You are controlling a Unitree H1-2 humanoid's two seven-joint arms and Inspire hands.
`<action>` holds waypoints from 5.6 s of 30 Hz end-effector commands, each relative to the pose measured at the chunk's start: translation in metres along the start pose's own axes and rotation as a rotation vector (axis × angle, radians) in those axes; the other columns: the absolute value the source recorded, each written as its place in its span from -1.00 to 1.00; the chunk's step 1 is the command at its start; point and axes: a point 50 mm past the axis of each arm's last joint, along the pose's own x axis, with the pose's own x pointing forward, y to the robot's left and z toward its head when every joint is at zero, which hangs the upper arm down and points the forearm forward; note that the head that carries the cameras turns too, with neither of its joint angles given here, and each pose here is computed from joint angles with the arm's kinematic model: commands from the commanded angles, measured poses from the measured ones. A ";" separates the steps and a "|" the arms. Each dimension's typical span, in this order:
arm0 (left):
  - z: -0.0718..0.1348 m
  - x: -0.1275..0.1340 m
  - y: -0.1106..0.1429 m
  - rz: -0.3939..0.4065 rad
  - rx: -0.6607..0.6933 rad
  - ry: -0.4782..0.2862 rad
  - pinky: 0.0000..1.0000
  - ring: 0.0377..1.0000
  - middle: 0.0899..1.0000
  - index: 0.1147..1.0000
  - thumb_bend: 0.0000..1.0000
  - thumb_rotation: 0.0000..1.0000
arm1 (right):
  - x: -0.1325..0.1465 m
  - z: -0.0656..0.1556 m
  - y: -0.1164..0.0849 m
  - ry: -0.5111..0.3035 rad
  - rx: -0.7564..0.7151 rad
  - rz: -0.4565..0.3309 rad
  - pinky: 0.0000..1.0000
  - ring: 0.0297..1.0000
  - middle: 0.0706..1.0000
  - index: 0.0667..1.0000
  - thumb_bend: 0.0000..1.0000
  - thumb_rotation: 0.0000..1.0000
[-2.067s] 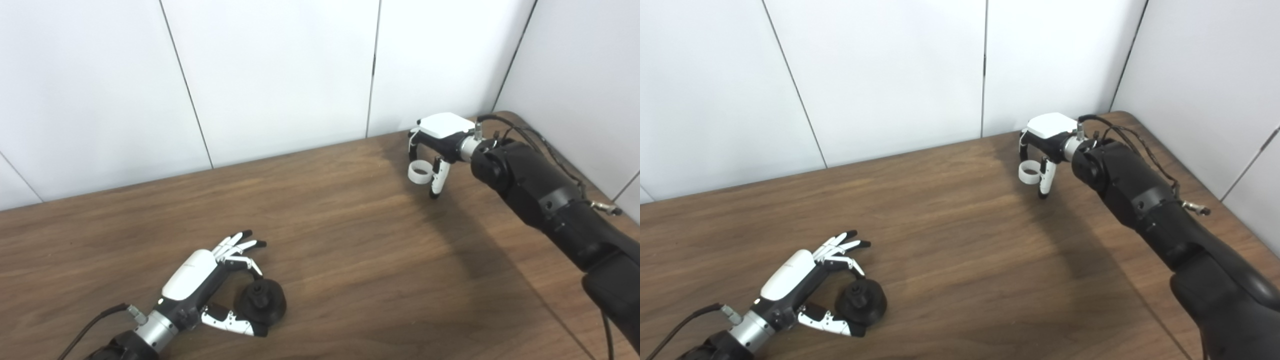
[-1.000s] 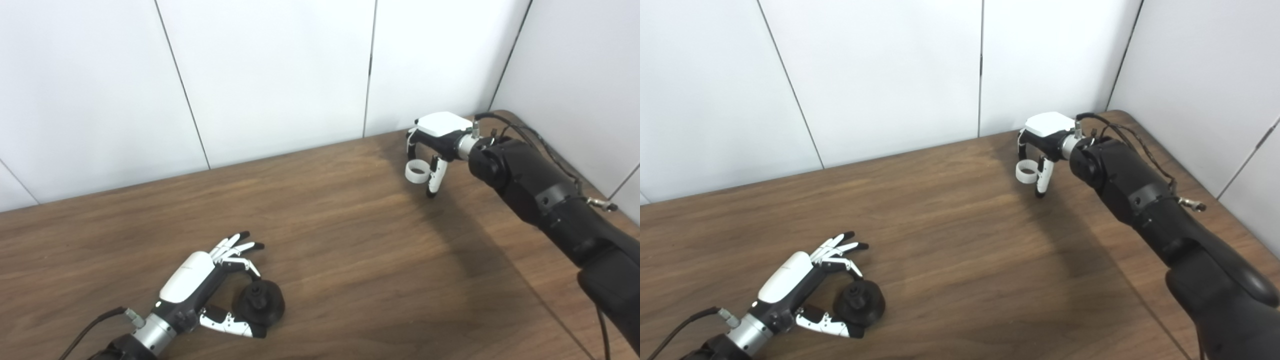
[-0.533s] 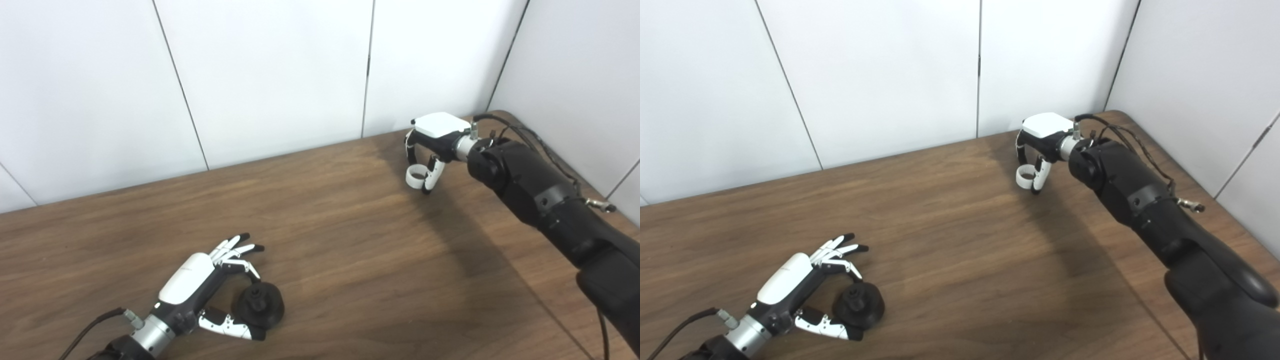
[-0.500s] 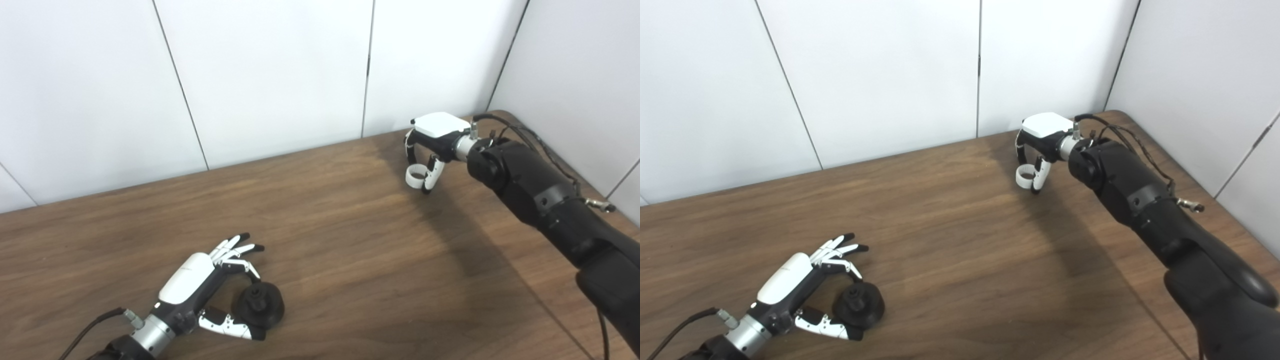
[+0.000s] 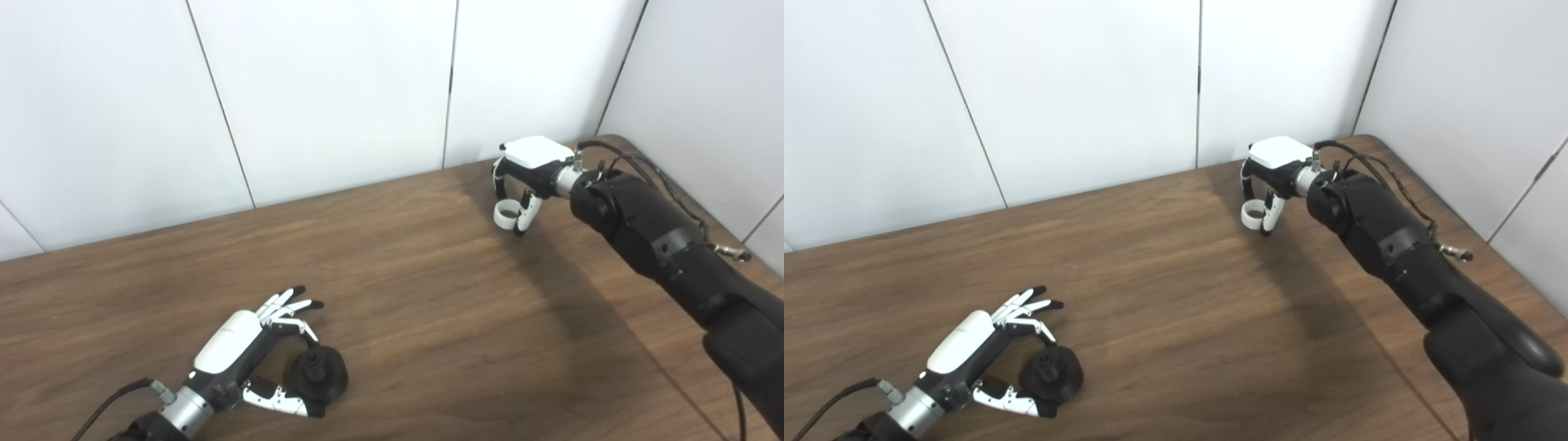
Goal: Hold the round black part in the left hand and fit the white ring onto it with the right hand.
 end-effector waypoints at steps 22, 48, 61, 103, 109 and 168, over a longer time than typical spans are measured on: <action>-0.013 -0.010 -0.025 -0.138 0.044 0.066 1.00 1.00 0.74 -0.17 0.05 -0.88 | -0.040 0.111 -0.098 -0.440 -0.091 -0.254 1.00 1.00 0.74 -0.11 0.05 -0.72; 0.003 0.003 -0.031 -0.148 0.078 0.046 1.00 1.00 0.72 -0.17 0.05 -0.88 | -0.099 0.224 -0.104 -0.962 0.038 -0.286 1.00 1.00 0.72 -0.11 0.05 -0.72; 0.019 0.010 -0.027 -0.166 0.087 0.048 1.00 1.00 0.75 -0.17 0.05 -0.88 | -0.106 0.234 -0.085 -1.024 0.010 -0.216 1.00 1.00 0.77 -0.11 0.05 -0.71; 0.036 0.016 -0.032 -0.188 0.091 0.059 1.00 1.00 0.82 -0.17 0.05 -0.88 | -0.079 0.252 -0.066 -1.039 -0.005 -0.124 1.00 1.00 0.85 -0.11 0.05 -0.72; 0.035 0.013 -0.028 -0.172 0.092 0.050 1.00 1.00 0.79 -0.17 0.05 -0.88 | -0.076 0.252 -0.060 -1.044 0.004 -0.129 1.00 1.00 0.84 -0.11 0.05 -0.72; 0.043 0.014 -0.017 -0.144 0.105 0.058 1.00 1.00 0.73 -0.17 0.05 -0.88 | -0.068 0.245 -0.042 -1.040 0.029 -0.086 1.00 1.00 0.83 -0.11 0.05 -0.71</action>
